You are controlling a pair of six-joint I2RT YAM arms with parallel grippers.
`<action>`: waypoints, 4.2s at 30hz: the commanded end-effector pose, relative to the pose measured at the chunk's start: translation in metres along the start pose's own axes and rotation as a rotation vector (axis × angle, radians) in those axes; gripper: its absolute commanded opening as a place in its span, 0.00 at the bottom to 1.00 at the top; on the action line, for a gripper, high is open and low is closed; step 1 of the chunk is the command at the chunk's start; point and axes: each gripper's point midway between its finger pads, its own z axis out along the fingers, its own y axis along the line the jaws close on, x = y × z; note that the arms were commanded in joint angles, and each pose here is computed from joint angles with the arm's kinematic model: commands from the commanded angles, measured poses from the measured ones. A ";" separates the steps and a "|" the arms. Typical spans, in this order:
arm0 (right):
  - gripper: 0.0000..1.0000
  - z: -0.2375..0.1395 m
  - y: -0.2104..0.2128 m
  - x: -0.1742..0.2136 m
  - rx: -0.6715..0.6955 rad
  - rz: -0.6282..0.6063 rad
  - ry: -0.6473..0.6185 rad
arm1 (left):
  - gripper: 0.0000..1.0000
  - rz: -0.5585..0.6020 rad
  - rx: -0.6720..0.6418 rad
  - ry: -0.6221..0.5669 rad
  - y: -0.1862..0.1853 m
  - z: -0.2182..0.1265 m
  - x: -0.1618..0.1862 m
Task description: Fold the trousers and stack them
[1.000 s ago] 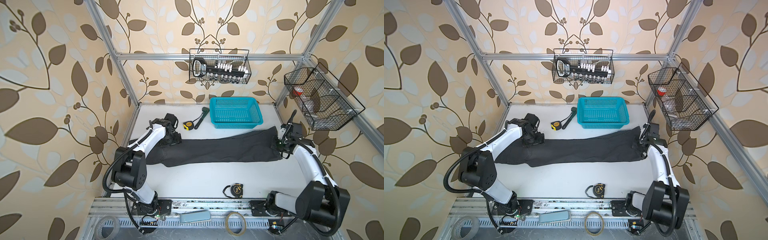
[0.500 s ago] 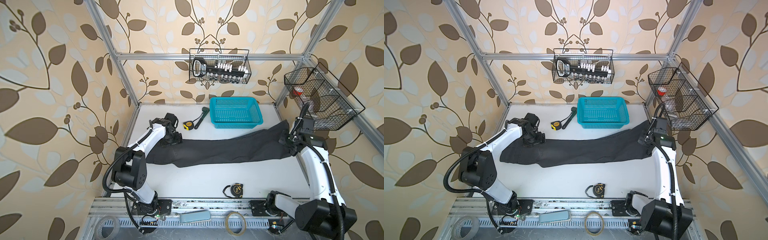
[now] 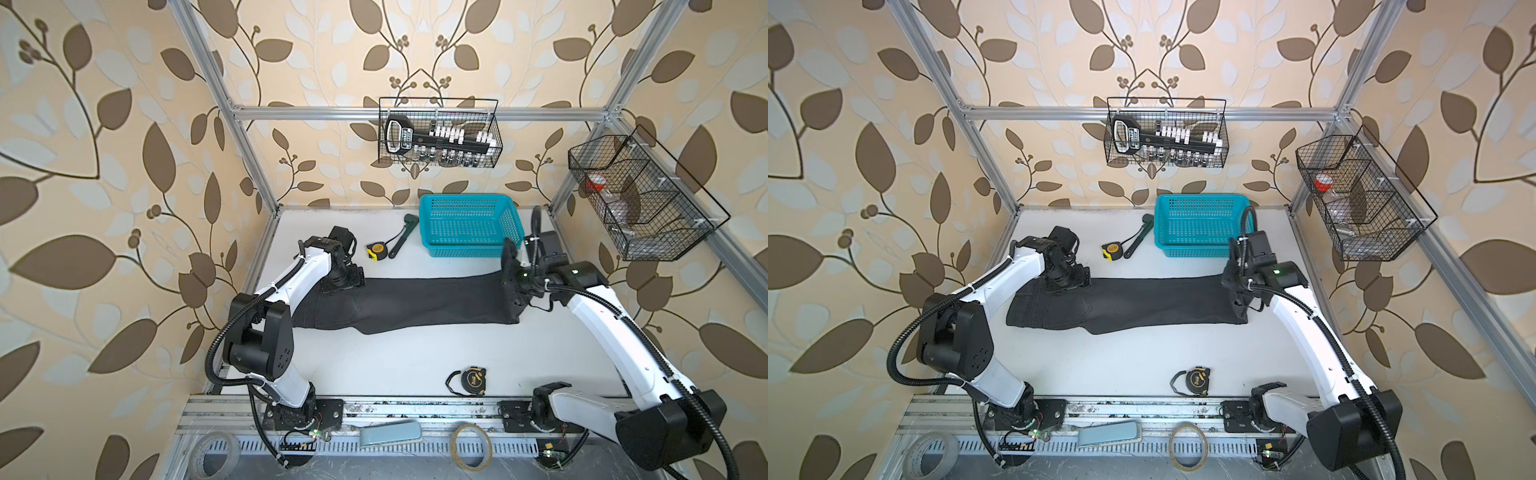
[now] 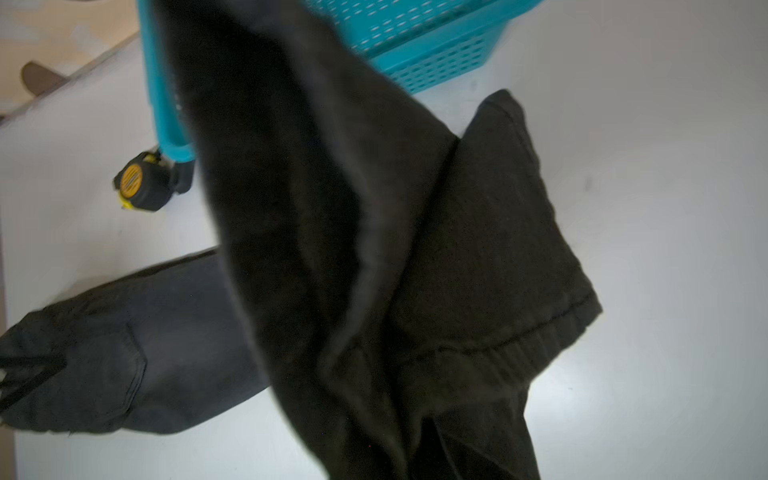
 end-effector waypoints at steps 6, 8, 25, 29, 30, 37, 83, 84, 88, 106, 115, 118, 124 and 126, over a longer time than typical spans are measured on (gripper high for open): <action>0.13 0.016 0.111 0.016 -0.187 0.105 0.070 | 0.85 0.004 -0.033 -0.010 0.009 -0.009 0.000; 0.12 0.020 0.138 0.025 -0.229 0.093 0.084 | 0.85 0.004 -0.049 -0.010 0.013 -0.009 0.002; 0.12 0.091 0.218 0.081 -0.243 0.202 0.159 | 0.85 -0.029 -0.069 0.001 0.027 -0.002 0.018; 0.12 0.108 0.227 0.091 -0.236 0.229 0.148 | 0.85 -0.033 -0.069 0.006 0.028 0.000 0.021; 0.12 0.112 0.230 0.093 -0.237 0.231 0.145 | 0.85 -0.033 -0.068 0.003 0.028 -0.001 0.021; 0.16 0.126 0.247 0.104 -0.214 0.172 0.127 | 0.85 -0.038 -0.079 0.007 0.033 0.001 0.026; 0.59 0.148 0.141 0.102 -0.290 -0.136 0.321 | 0.78 0.025 0.231 0.049 -0.085 -0.003 0.070; 0.59 0.152 0.143 0.103 -0.299 -0.127 0.330 | 0.77 0.035 0.232 0.045 -0.090 -0.001 0.071; 0.59 0.166 0.155 0.107 -0.351 -0.092 0.353 | 0.70 0.054 0.247 0.039 -0.103 0.008 0.068; 0.37 0.178 0.220 0.087 -0.584 -0.003 0.340 | 0.22 0.102 0.214 0.137 -0.105 0.049 0.097; 0.48 0.189 0.263 0.070 -0.712 0.048 0.273 | 0.20 0.119 0.115 0.191 -0.076 0.065 0.118; 0.50 0.189 0.282 0.068 -0.765 0.060 0.257 | 0.17 0.121 0.127 0.190 -0.074 0.063 0.122; 0.55 0.185 0.307 0.067 -0.826 0.064 0.250 | 0.07 0.132 0.173 0.160 -0.083 0.050 0.116; 0.54 0.181 0.307 0.066 -0.829 0.056 0.247 | 0.05 0.126 0.186 0.157 -0.086 0.048 0.115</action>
